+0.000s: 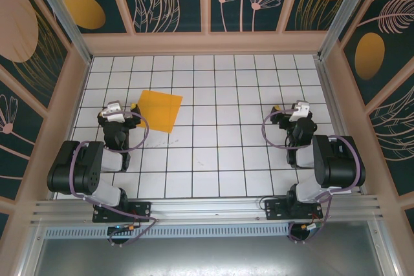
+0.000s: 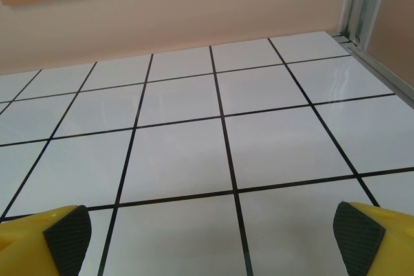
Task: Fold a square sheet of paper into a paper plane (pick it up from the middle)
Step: Move the square sheet of paper to the center of the table.
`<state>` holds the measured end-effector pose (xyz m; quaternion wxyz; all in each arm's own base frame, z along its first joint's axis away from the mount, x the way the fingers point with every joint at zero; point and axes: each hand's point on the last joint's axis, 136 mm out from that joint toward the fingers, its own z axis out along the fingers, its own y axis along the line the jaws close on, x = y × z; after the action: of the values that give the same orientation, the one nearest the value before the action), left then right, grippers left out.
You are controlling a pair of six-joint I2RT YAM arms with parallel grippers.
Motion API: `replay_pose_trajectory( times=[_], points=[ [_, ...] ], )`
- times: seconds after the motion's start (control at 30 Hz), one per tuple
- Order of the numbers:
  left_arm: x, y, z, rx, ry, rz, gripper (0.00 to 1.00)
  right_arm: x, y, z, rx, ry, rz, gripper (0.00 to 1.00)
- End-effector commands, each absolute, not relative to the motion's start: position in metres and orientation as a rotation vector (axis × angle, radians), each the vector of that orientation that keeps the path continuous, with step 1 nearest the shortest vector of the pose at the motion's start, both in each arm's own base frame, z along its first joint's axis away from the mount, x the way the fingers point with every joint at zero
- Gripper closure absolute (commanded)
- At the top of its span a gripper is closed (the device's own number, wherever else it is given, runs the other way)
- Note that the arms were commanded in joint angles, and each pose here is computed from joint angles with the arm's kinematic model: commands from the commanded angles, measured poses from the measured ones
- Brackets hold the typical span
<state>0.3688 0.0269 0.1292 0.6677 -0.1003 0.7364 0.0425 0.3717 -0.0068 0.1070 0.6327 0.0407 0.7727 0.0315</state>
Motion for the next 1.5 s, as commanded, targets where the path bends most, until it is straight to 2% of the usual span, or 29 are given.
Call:
replay_pose_trajectory(
  times=[0.0,0.1,0.23,0.4,0.5,0.6,0.7,0.9,0.97,1.03,1.23,1.47],
  points=[
    [0.372,0.027,0.138,-0.212,1.636,0.095,0.01,0.379,-0.003,0.123,0.069,1.725,0.086,0.01],
    [0.373,0.026,0.137,-0.210,1.641,0.092,0.01,0.381,-0.002,0.132,0.072,1.735,0.072,0.01],
    [0.373,0.026,0.138,-0.208,1.637,0.092,0.01,0.387,-0.007,0.139,0.237,1.896,0.110,0.01],
    [0.362,0.022,0.154,-0.180,1.579,0.070,0.01,0.393,0.019,0.148,0.430,2.051,0.403,0.01],
    [0.353,0.037,0.172,-0.307,1.588,0.092,0.01,0.392,0.075,0.156,0.306,2.134,0.763,0.01],
    [0.360,0.044,0.185,-0.486,1.675,0.024,0.01,0.387,0.124,0.165,0.242,2.133,0.949,0.01],
    [0.360,0.052,0.187,-0.697,1.736,-0.033,0.01,0.385,0.180,0.163,0.176,2.203,0.981,0.04],
    [0.374,0.008,0.178,-0.676,1.869,-0.337,0.01,0.388,0.307,0.152,-0.024,2.346,1.110,0.18],
    [0.374,0.002,0.170,-0.702,1.915,-0.383,0.01,0.391,0.344,0.140,-0.030,2.404,1.160,0.25],
    [0.371,-0.003,0.166,-0.699,1.937,-0.408,0.01,0.395,0.380,0.130,-0.070,2.431,1.210,0.28],
    [0.355,-0.008,0.165,-0.717,1.950,-0.452,0.01,0.410,0.461,0.098,-0.143,2.531,1.199,0.31],
    [0.337,-0.009,0.168,-0.754,1.919,-0.500,0.01,0.413,0.517,0.064,-0.182,2.598,1.247,0.36]
  ],
)
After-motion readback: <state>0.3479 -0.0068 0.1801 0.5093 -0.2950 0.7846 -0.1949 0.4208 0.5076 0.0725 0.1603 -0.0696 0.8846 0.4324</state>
